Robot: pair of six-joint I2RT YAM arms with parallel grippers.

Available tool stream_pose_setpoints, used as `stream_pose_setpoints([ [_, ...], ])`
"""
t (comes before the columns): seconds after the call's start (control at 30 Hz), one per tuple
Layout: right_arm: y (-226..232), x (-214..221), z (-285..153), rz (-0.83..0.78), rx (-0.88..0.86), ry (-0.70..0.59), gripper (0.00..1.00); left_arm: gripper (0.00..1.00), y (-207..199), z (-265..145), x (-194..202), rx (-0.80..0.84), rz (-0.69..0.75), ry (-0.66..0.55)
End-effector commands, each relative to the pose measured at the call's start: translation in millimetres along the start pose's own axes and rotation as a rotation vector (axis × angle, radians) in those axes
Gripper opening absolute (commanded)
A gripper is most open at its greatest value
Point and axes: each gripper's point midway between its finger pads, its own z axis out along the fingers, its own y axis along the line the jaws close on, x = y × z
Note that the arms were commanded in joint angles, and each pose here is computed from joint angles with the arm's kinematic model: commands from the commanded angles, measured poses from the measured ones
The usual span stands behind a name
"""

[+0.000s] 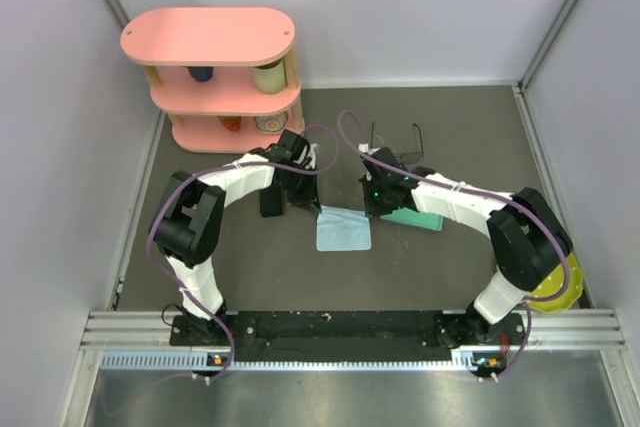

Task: Organize the sunglasses
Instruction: Fold the glasses cleaning cloth at the center of the board.

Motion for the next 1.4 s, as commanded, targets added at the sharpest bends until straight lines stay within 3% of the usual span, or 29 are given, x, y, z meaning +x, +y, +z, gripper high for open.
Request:
stream_pose_setpoints([
  [0.0,11.5,-3.4,-15.0,0.016,-0.067,-0.021,0.00,0.00,-8.3,-11.3,5.2,0.047,0.067,-0.018],
  [0.63,5.2,25.6,-12.5,0.033,-0.053,0.080,0.00,0.00,-17.8,-7.4,41.8,0.091,0.133,0.075],
  [0.73,6.2,25.0,-12.1,0.031,-0.059,0.083,0.00,0.14,-16.1,-9.4,41.5,0.079,0.138,0.067],
  [0.77,6.8,25.4,-11.6,0.028,-0.063,0.086,0.00,0.25,-16.2,-10.8,39.4,0.073,0.140,0.057],
  [0.93,11.5,28.4,-10.8,0.020,-0.091,0.106,0.00,0.45,-18.5,-23.2,32.0,0.052,0.140,0.004],
  [1.13,14.5,32.0,-8.7,0.026,-0.111,0.117,0.00,0.46,-25.5,-34.6,23.5,0.066,0.091,-0.070],
  [1.37,15.7,42.7,-4.6,0.054,-0.125,0.146,0.00,0.42,-38.1,-25.2,29.4,0.153,0.029,-0.022],
])
